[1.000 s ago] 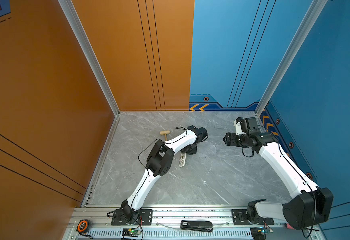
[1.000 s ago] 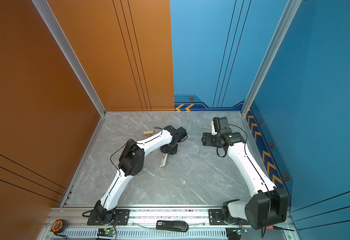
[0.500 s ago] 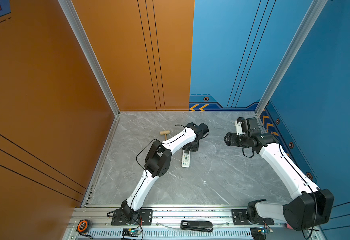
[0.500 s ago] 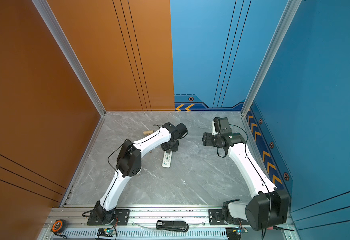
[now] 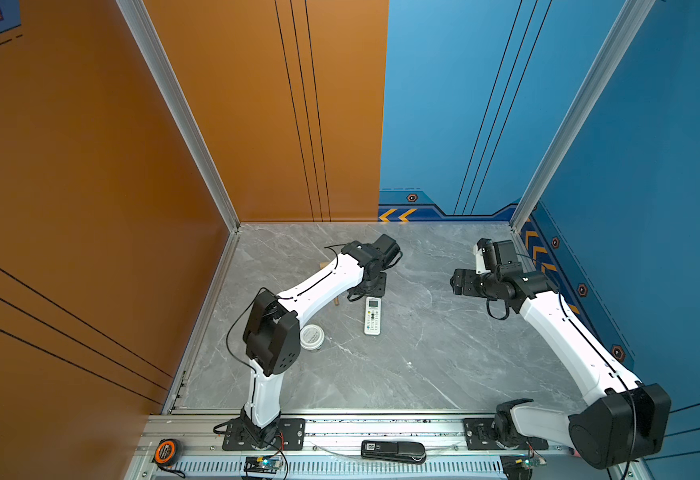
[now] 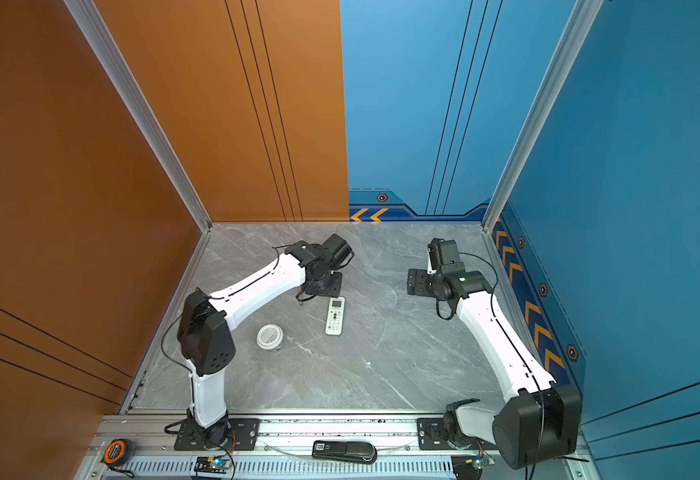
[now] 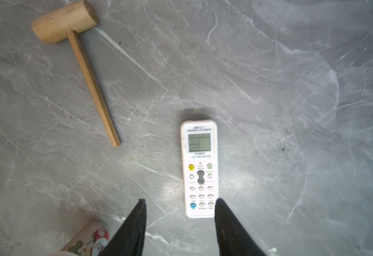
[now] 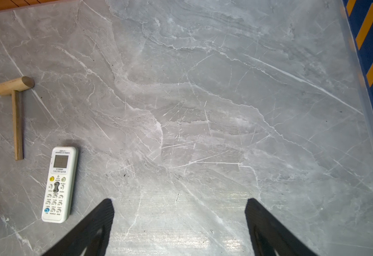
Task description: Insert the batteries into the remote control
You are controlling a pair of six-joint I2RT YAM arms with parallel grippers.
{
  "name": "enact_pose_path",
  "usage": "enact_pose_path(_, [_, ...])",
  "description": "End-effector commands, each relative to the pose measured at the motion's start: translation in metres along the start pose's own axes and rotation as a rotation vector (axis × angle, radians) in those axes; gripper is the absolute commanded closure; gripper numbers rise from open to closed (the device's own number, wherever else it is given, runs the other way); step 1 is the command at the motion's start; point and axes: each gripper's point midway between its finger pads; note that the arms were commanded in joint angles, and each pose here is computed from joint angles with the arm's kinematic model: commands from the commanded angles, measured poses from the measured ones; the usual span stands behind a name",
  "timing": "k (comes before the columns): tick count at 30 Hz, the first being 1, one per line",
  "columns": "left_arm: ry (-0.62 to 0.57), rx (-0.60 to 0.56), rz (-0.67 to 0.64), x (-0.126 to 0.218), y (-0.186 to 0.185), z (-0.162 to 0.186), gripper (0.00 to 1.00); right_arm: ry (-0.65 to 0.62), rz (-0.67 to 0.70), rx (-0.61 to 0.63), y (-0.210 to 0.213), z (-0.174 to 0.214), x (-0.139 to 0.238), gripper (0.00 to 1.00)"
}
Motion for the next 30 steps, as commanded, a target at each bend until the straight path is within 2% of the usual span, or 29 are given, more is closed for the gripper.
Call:
enact_pose_path(1, [-0.075, 0.042, 0.146, 0.006, 0.002, -0.01, 0.45, -0.062, 0.028, -0.002, -0.001, -0.004, 0.011, 0.05])
enact_pose_path(5, [-0.142, 0.091, 0.213, 0.01, 0.033, -0.007, 0.43, -0.112, 0.075, -0.006, -0.008, 0.001, 0.022, 0.02])
enact_pose_path(7, [-0.184, 0.112, 0.226, 0.016, 0.053, -0.006, 0.35, -0.129, 0.095, -0.021, -0.014, 0.002, 0.028, 0.0])
enact_pose_path(10, [-0.236, 0.148, 0.241, 0.029, 0.087, -0.005, 0.2, -0.165, 0.11, -0.049, -0.021, 0.004, 0.039, 0.0])
enact_pose_path(12, [-0.279, 0.16, 0.232, 0.038, 0.11, -0.003, 0.0, -0.198, 0.145, -0.071, -0.03, 0.008, 0.046, 0.0])
enact_pose_path(19, [-0.326, 0.262, 0.125, 0.034, 0.193, 0.019, 0.02, -0.274, 0.335, -0.2, -0.084, 0.034, 0.053, 0.0])
enact_pose_path(23, [-0.405, 0.336, -0.027, 0.043, 0.238, 0.025, 0.02, -0.336, 0.439, -0.282, -0.118, 0.047, 0.049, 0.0])
enact_pose_path(26, [-0.492, 0.411, -0.228, 0.051, 0.279, 0.029, 0.02, -0.426, 0.384, -0.22, -0.118, 0.042, 0.031, 0.0])
enact_pose_path(28, [-0.554, 0.335, -0.28, 0.05, 0.286, 0.025, 0.02, -0.497, 0.293, -0.142, -0.107, 0.039, 0.013, 0.0])
enact_pose_path(30, [-0.611, 0.319, -0.328, 0.049, 0.296, 0.023, 0.02, -0.537, 0.268, -0.096, -0.103, 0.041, 0.0, 0.0])
Point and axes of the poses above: each gripper's point midway between its finger pads, its own x axis back along the fingers, its own y axis along the line the jaws close on, z = x × y, and after that the axes turned 6 degrees about x, right-handed
